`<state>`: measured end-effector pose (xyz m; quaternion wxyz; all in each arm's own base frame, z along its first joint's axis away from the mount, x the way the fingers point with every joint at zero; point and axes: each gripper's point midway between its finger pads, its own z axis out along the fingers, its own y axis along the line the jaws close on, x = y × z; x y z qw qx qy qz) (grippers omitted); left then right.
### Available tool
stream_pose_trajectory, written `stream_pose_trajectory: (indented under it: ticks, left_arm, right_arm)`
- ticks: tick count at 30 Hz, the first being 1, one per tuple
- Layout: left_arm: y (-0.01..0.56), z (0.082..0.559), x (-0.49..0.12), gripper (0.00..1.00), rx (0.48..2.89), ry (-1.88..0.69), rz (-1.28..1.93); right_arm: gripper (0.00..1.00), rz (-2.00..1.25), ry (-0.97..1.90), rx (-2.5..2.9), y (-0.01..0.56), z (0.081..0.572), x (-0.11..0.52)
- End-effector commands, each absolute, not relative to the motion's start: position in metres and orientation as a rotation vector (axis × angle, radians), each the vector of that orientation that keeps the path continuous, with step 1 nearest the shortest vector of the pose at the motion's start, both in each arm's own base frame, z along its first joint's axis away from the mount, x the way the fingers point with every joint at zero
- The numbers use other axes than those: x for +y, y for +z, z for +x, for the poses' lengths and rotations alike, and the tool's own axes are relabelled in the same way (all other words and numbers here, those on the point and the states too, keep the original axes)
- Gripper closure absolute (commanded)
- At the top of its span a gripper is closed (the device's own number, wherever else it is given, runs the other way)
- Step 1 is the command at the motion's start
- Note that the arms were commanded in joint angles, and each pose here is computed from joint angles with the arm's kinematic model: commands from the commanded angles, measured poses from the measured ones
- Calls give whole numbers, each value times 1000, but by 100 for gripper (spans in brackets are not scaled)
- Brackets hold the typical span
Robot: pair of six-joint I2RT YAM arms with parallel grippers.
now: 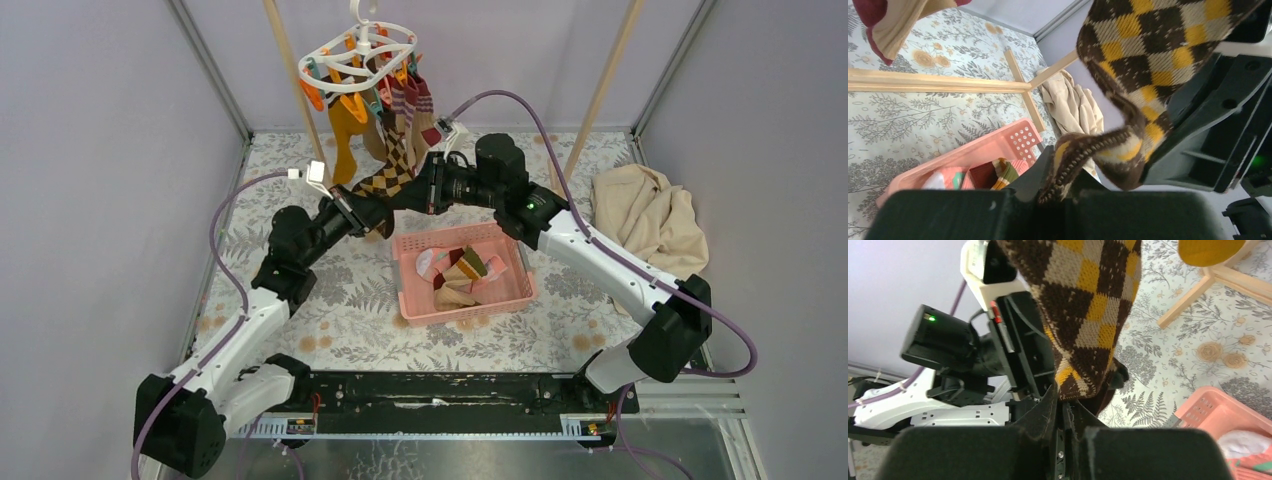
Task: Remove the socks clipped to the hanger
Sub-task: Remove the sock from the hanger.
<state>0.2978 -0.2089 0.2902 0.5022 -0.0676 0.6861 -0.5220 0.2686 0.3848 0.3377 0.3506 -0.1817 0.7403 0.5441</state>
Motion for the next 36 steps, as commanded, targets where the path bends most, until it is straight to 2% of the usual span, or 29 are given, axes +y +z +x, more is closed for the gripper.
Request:
stream_pose_trajectory:
  ticks: [1, 3, 9, 15, 16, 18, 20, 28, 36]
  left_arm:
    - [298, 301, -202, 91, 1711, -1137, -117]
    - [301, 302, -202, 92, 1727, -1120, -111]
    - [302, 308, -203, 94, 1774, -1090, -96]
    - [296, 314, -205, 94, 1797, -1079, -91]
    - [296, 315, -206, 94, 1798, -1080, -88]
    - [295, 316, -207, 94, 1803, -1078, -84]
    - [293, 317, -208, 94, 1808, -1076, -79]
    - [290, 319, -204, 94, 1824, -1061, -79]
    - [286, 320, -196, 94, 1841, -1055, -94]
  right_arm:
    - [96, -479, 1324, 1879, 349, 273, 373]
    - [90, -474, 1278, 1898, 343, 278, 370]
    - [64, -480, 1151, 1917, 336, 290, 362]
    - [38, -511, 1017, 1871, 353, 301, 349]
    - [33, -515, 1000, 1859, 357, 301, 347]
    - [12, -522, 961, 1827, 367, 305, 342]
    - [1, -531, 921, 1799, 375, 308, 337]
    - [1, -485, 838, 1683, 409, 332, 315]
    - [13, -422, 834, 1554, 452, 359, 292]
